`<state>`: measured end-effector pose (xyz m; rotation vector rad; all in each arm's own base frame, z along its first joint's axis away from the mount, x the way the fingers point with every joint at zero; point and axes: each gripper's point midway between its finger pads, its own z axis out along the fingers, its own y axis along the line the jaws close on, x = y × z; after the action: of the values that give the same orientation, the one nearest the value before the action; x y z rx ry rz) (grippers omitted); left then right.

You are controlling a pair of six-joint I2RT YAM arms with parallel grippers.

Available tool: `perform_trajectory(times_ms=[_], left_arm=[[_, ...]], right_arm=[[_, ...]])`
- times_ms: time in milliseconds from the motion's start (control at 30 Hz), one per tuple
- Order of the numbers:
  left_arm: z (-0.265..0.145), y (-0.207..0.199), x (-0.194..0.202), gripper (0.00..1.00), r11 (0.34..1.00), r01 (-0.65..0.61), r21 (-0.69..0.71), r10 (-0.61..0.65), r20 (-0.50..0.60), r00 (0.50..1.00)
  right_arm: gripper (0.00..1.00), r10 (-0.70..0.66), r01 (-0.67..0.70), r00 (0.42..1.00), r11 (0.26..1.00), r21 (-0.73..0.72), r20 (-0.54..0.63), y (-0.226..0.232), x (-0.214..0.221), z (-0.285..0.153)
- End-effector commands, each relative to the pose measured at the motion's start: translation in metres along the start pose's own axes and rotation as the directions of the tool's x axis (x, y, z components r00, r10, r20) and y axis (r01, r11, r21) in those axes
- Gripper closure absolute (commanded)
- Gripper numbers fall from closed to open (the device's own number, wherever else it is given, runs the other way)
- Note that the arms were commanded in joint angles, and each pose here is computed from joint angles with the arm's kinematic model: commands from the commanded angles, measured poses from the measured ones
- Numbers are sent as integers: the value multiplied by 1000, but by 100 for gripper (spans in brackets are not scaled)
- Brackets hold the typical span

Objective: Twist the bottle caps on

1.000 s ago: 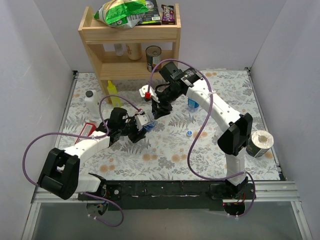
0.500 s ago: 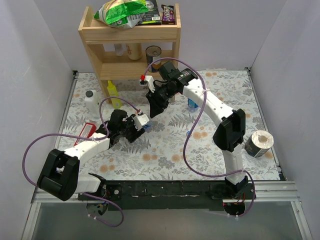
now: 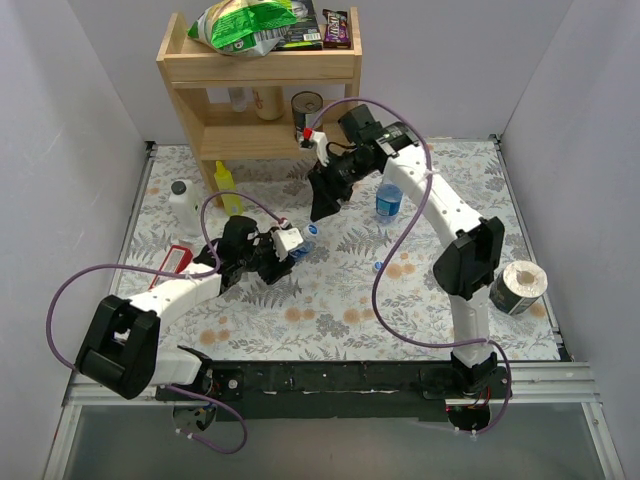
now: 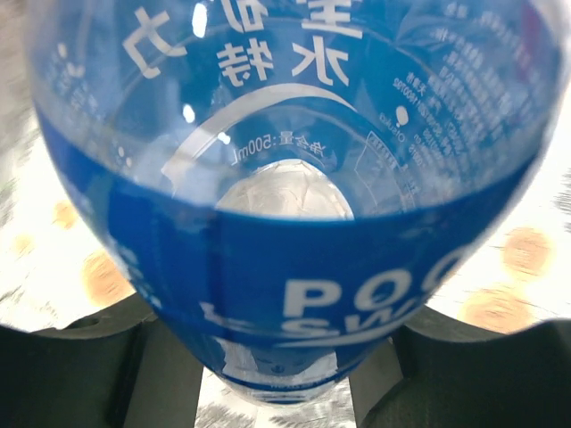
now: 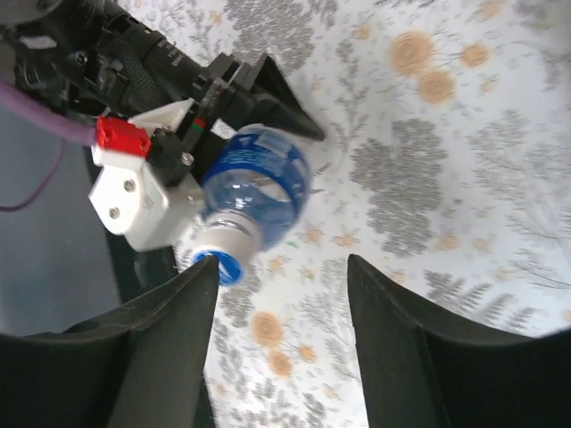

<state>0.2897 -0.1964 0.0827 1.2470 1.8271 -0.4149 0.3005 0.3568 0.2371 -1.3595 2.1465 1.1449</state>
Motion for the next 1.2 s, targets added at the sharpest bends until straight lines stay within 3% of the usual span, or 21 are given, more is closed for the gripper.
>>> perform_trajectory(times_ms=[0, 33, 133, 167, 233, 267, 367, 700, 833, 1167], left_arm=[[-1, -33, -23, 100, 976, -36, 213, 19, 79, 997], [-1, -37, -28, 100, 965, -51, 256, 28, 96, 995], [-6, -58, -37, 100, 910, -66, 410, 20, 114, 993], [-6, -63, -42, 100, 888, -82, 453, 22, 136, 990], [-9, -68, -41, 100, 862, -57, 504, 6, 103, 995], [-4, -65, -44, 100, 853, -58, 519, 7, 99, 995], [-4, -67, -42, 100, 825, -63, 562, 22, 78, 997], [-6, -67, -43, 100, 810, -84, 581, 48, 77, 996], [-6, -66, -45, 100, 809, -89, 580, 51, 81, 995], [-9, -68, -45, 100, 809, -92, 581, 51, 87, 995]], right_arm=[[33, -260, 259, 962, 966, 25, 78, 28, -10, -62], [34, -394, 397, 915, 918, -17, 89, 36, -4, -63], [36, -597, 602, 798, 797, -53, 87, 48, 29, -62], [36, -717, 722, 689, 692, -8, 108, 42, 23, -60], [36, -795, 800, 597, 601, 2, 108, 46, 40, -59], [35, -853, 856, 510, 515, 32, 110, 45, 34, -57], [34, -893, 892, 442, 447, 69, 82, 44, 30, -51], [36, -934, 937, 343, 348, 37, 98, 58, 36, -42], [37, -955, 963, 270, 269, -31, 121, 68, 49, -37], [44, -962, 971, 237, 229, -70, 137, 76, 52, -28]])
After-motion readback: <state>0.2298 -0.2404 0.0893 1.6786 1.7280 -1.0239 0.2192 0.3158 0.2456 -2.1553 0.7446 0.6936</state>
